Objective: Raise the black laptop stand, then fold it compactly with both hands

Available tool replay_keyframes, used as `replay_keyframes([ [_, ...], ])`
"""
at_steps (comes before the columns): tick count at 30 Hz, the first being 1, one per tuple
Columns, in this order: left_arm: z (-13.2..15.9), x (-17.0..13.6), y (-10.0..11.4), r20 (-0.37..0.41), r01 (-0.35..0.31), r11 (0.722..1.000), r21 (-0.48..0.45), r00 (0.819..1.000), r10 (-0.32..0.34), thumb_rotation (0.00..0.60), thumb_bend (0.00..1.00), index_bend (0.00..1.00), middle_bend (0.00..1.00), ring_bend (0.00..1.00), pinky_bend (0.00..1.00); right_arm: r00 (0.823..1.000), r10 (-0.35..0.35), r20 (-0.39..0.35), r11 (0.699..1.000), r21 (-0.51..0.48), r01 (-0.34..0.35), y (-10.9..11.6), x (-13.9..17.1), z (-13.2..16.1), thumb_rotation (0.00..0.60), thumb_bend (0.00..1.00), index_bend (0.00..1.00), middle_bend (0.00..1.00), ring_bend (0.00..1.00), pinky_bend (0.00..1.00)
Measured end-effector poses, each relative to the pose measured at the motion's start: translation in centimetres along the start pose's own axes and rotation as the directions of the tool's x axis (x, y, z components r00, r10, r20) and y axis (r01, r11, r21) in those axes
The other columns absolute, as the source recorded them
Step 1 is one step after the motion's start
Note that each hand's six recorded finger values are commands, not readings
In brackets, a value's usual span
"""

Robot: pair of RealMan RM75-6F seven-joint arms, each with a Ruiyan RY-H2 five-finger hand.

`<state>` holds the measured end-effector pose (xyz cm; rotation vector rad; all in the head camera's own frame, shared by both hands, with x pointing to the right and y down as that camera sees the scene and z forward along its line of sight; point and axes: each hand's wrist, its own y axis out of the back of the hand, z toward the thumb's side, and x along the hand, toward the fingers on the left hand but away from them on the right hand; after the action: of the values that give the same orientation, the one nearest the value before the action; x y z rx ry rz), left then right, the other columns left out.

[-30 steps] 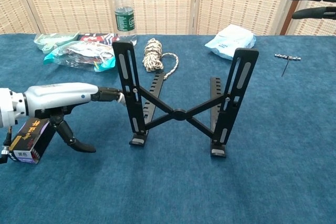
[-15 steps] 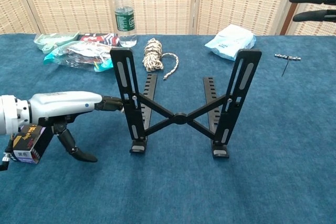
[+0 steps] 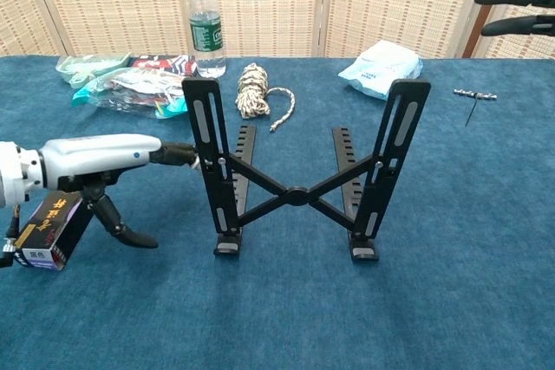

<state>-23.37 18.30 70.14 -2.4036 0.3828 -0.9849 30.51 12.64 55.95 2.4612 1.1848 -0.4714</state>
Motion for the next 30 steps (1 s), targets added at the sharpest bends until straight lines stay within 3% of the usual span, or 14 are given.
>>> replay_keyframes([
  [4, -0.8, -1.2, 1.2, -0.033, -0.045, 0.999, -0.004, 0.998, 0.045, 0.6, 0.18, 0.19, 0.08, 0.06, 0.0, 1.0, 0.009, 0.012, 0.995, 0.096, -0.01, -0.2, -0.3, -0.1, 0.6, 0.14, 0.0, 0.19, 0.12, 0.23],
  [8, -2.0, -3.4, 2.5, -0.094, -0.105, 0.994, -0.018, 0.99, 0.103, 0.6, 0.18, 0.18, 0.08, 0.06, 0.0, 0.999, 0.023, 0.035, 0.972, 0.234, -0.031, -0.8, -0.7, -0.3, 0.6, 0.14, 0.0, 0.15, 0.1, 0.23],
  [13, -3.1, -6.4, 3.7, -0.17, -0.179, 0.983, -0.028, 0.97, 0.172, 0.6, 0.18, 0.18, 0.08, 0.06, 0.0, 0.995, 0.041, 0.088, 0.916, 0.395, -0.073, -1.7, -1.6, -1.0, 0.6, 0.13, 0.0, 0.09, 0.03, 0.2],
  [17, -3.8, -9.3, 4.7, -0.232, -0.244, 0.97, -0.022, 0.945, 0.232, 0.6, 0.18, 0.18, 0.08, 0.06, 0.0, 0.99, 0.039, 0.134, 0.87, 0.483, -0.099, -2.4, -2.6, -1.6, 0.6, 0.09, 0.0, 0.08, 0.01, 0.18],
  [23, -4.4, -12.8, 5.1, -0.306, -0.294, 0.956, -0.002, 0.91, 0.28, 0.6, 0.18, 0.18, 0.08, 0.06, 0.0, 0.985, 0.03, 0.169, 0.835, 0.537, -0.118, -3.6, -4.4, -2.1, 0.6, 0.08, 0.0, 0.07, 0.0, 0.18],
  [30, -4.2, -14.4, 4.3, -0.332, -0.273, 0.962, 0.022, 0.905, 0.265, 0.6, 0.18, 0.18, 0.08, 0.06, 0.0, 0.977, 0.056, 0.204, 0.825, 0.542, -0.16, -5.6, -6.7, -2.8, 0.6, 0.08, 0.0, 0.07, 0.0, 0.18],
])
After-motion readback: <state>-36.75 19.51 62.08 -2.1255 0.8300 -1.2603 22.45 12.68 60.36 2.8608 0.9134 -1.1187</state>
